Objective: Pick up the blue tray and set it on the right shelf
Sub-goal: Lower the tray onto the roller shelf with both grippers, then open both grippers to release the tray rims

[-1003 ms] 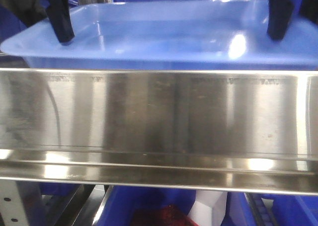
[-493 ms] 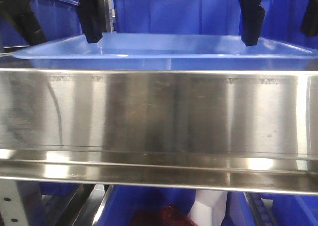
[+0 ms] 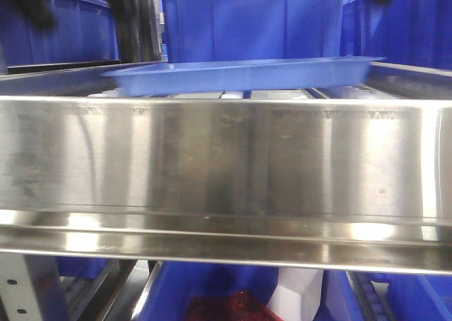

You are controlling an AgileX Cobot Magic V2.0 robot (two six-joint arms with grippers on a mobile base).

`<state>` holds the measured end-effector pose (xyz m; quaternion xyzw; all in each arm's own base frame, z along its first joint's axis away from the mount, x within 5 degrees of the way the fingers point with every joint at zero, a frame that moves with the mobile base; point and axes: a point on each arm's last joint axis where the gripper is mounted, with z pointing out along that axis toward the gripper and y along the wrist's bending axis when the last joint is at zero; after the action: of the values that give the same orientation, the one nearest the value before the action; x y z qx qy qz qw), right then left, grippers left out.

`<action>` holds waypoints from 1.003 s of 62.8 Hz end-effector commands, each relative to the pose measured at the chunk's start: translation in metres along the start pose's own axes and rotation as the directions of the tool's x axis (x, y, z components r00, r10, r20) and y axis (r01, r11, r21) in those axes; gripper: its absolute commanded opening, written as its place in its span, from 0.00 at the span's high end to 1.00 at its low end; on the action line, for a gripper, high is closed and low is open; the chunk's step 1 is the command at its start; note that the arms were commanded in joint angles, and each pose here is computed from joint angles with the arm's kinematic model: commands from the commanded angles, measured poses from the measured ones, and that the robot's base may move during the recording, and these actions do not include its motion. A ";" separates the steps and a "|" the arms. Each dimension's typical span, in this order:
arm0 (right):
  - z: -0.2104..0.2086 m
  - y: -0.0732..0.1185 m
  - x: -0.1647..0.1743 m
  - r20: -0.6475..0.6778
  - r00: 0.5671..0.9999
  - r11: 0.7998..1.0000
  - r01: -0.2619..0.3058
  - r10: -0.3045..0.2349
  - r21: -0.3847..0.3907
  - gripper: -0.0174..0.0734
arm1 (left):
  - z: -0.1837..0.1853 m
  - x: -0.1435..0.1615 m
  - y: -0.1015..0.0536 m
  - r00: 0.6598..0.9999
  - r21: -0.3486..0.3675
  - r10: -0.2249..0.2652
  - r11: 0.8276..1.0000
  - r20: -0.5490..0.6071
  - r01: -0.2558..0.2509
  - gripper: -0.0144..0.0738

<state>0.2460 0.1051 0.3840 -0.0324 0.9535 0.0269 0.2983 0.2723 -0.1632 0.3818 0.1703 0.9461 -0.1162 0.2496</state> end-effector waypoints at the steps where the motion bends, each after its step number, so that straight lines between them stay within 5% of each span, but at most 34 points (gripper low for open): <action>1: -0.046 -0.012 0.008 0.152 0.988 0.999 0.023 -0.018 -0.031 0.37 | -0.052 0.006 -0.009 0.978 0.048 0.022 0.998 0.206 -0.032 0.49; 15: -0.086 -0.037 0.055 0.321 0.947 0.994 0.061 -0.030 -0.087 0.75 | -0.102 0.059 -0.006 0.924 0.099 0.025 0.993 0.382 -0.068 0.77; 22: -0.091 -0.047 0.085 0.412 0.910 0.989 0.108 -0.056 -0.104 0.75 | -0.122 0.095 0.003 0.882 0.111 0.020 0.991 0.471 -0.081 0.89; 33: -0.086 -0.061 0.133 0.571 0.815 0.974 0.195 -0.094 -0.118 0.75 | -0.128 0.147 0.015 0.781 0.091 0.061 0.985 0.621 -0.150 0.89; 58: -0.061 -0.072 0.202 0.821 0.571 0.946 0.266 0.000 -0.185 0.75 | -0.102 0.236 0.038 0.589 0.088 0.035 0.980 0.807 -0.180 0.89; 63: -0.061 -0.072 0.202 0.828 0.561 0.945 0.269 0.004 -0.187 0.75 | -0.103 0.240 0.039 0.575 0.091 0.031 0.979 0.817 -0.181 0.89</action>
<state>0.0525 0.0184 0.2993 -0.1218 0.7367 0.1511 0.6477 0.0483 -0.0341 0.3243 0.1839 0.7480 -0.2252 0.5966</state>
